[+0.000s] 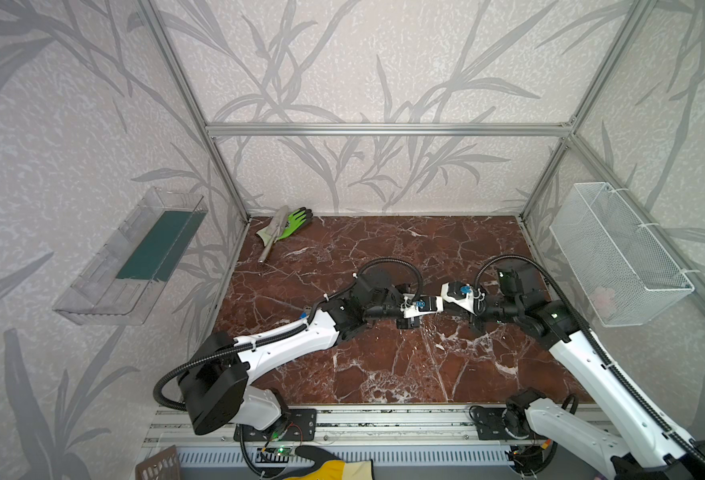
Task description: Put the keys on the keyring
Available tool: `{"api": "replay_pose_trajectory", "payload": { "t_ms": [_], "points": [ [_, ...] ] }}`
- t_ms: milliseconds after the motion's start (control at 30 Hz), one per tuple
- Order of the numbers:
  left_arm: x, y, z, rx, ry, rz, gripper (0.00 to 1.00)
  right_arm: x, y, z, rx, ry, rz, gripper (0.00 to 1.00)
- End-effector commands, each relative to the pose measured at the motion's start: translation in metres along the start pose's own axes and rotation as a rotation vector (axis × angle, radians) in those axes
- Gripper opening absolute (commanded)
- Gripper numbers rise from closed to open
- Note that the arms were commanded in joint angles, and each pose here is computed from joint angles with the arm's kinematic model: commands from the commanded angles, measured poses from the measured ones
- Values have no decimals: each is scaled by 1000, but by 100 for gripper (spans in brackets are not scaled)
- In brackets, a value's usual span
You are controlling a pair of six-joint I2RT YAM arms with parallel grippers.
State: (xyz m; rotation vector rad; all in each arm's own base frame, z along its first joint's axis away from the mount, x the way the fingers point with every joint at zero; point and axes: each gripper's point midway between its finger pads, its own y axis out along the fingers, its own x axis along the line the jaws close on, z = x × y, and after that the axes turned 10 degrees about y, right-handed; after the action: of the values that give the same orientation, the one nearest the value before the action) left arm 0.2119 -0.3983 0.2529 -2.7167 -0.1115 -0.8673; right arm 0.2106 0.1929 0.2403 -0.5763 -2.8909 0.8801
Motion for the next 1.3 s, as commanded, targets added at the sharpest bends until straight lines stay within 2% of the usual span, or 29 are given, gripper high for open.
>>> {"api": "replay_pose_trajectory", "payload": {
  "t_ms": [0,100,300,467,800,1267],
  "points": [
    [8,2,-21,-78,-8,-11,0,-3,-6,-13,-70,-41,46,19],
    [15,-4,-25,-129,-75,-30,0,-12,-11,-13,-108,-71,132,29],
    [31,-18,-37,-280,-197,-61,0,-15,-23,-22,-265,-52,200,29],
    [33,-22,-44,-344,-234,-53,0,-13,-28,-27,-344,-27,195,26],
    [28,-20,-43,-362,-256,-28,0,1,-33,-52,-463,-49,94,17],
    [24,-18,-42,-357,-250,-4,0,4,-32,-56,-482,-70,61,11]
  ]
}}
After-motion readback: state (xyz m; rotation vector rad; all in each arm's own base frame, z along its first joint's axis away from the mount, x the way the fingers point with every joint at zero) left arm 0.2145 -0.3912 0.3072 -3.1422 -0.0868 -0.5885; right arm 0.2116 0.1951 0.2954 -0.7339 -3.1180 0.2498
